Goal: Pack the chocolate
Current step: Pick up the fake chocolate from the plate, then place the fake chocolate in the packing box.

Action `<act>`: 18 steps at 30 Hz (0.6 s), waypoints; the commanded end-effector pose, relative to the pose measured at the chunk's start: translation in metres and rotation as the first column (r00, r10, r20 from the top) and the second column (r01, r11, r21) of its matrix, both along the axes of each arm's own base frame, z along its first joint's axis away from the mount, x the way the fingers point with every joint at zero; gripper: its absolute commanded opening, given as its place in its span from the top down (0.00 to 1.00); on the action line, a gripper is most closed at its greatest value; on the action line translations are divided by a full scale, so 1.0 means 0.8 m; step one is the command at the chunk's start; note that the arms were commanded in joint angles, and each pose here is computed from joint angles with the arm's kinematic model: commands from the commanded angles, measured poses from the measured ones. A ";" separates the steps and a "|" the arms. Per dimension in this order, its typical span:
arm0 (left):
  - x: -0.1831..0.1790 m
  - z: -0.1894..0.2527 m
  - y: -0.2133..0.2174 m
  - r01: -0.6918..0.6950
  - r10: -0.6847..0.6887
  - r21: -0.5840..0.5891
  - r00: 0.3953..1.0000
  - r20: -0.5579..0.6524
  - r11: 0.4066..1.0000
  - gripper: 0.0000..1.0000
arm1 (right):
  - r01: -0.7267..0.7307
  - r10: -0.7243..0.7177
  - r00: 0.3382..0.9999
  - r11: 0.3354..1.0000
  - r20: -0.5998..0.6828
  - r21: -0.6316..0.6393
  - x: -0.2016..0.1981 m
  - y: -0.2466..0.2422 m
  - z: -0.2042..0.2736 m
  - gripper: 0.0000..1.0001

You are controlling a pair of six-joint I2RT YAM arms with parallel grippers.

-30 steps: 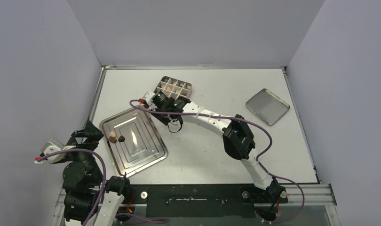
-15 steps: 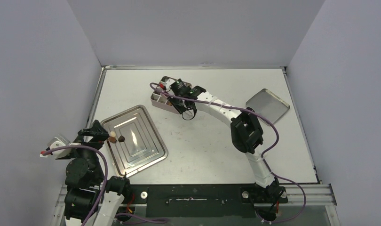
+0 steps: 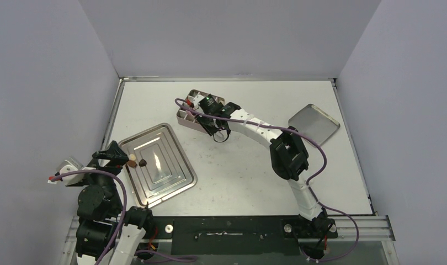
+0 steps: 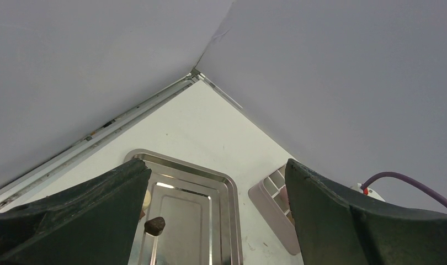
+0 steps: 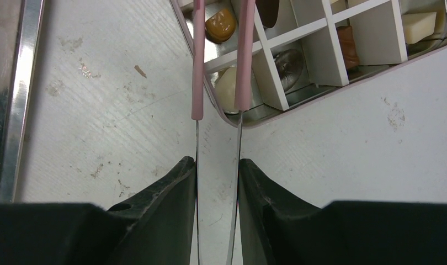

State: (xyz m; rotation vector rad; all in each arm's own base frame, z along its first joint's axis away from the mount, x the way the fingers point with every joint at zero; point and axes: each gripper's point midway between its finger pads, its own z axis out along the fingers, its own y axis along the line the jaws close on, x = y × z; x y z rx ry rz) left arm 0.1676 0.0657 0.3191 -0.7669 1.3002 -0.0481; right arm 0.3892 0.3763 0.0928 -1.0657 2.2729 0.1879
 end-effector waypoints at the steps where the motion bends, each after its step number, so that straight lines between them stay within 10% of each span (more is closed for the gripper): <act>1: 0.001 0.005 0.000 0.002 -0.002 0.011 1.000 0.003 1.000 0.09 | -0.021 0.013 0.997 0.994 0.076 0.108 -0.006 0.017 0.068 0.83; 18: 0.002 0.004 0.000 -0.001 0.001 0.012 1.000 -0.004 1.000 0.09 | -0.019 0.011 0.996 0.996 0.092 0.091 -0.015 0.019 0.071 0.68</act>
